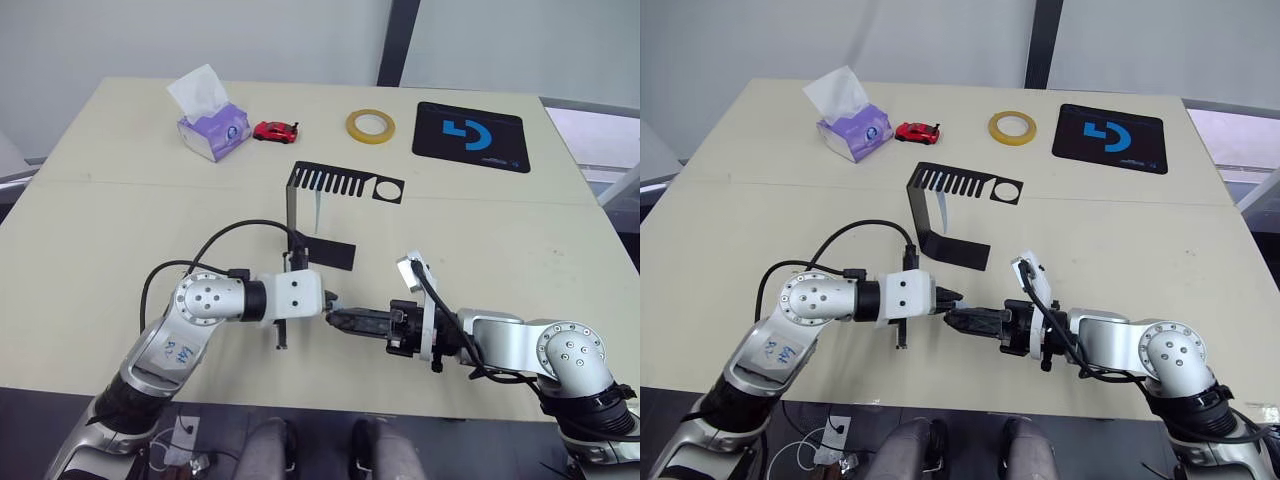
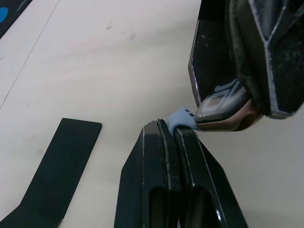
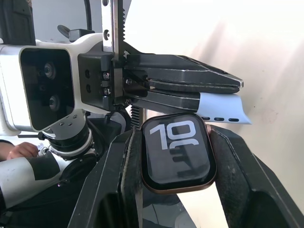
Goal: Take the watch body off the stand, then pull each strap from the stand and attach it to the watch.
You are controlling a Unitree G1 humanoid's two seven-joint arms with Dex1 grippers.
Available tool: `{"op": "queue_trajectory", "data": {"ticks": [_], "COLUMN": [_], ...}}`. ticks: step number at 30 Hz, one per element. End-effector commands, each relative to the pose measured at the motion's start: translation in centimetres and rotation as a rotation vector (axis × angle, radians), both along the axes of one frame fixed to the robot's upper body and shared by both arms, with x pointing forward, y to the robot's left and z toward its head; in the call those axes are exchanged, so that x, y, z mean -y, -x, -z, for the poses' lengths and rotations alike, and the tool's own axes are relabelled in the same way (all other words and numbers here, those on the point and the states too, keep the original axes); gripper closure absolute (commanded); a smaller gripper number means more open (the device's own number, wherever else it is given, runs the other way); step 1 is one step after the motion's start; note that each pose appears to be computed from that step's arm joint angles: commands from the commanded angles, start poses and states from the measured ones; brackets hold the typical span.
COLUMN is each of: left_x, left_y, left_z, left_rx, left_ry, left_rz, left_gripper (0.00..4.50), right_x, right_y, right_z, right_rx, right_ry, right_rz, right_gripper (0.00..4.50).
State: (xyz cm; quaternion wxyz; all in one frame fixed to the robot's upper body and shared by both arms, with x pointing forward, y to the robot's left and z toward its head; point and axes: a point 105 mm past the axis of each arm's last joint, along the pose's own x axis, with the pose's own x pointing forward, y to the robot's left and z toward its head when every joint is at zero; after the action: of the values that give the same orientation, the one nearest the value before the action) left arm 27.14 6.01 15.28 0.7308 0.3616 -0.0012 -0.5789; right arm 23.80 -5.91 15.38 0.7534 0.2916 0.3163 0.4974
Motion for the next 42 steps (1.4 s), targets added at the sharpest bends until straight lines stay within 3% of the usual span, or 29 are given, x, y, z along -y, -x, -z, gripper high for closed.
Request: {"op": "queue_trajectory", "data": {"ticks": [1,33,42], "left_x": [0.7,-1.3,-6.1], "left_y": [1.5,2.1,1.6], "left_z": [-1.0,-0.5,0.5], "left_rx": [0.028,0.039,0.056], "left_ry": [0.030,0.050,-0.059], "left_rz": [0.082,0.089,0.053], "left_gripper": [4.50,4.50,4.50], "right_x": [0.0,0.5,0.9], "right_y": [0.2,0.1,0.3], "right_z": [-0.8,-0.3,-0.5], "right_rx": [0.034,0.025,0.023], "right_ry": [-0.020,-0.003,-0.024], "right_rz": [-0.002,0.010,0.015], "right_gripper": [2.85,2.85,2.85]}}
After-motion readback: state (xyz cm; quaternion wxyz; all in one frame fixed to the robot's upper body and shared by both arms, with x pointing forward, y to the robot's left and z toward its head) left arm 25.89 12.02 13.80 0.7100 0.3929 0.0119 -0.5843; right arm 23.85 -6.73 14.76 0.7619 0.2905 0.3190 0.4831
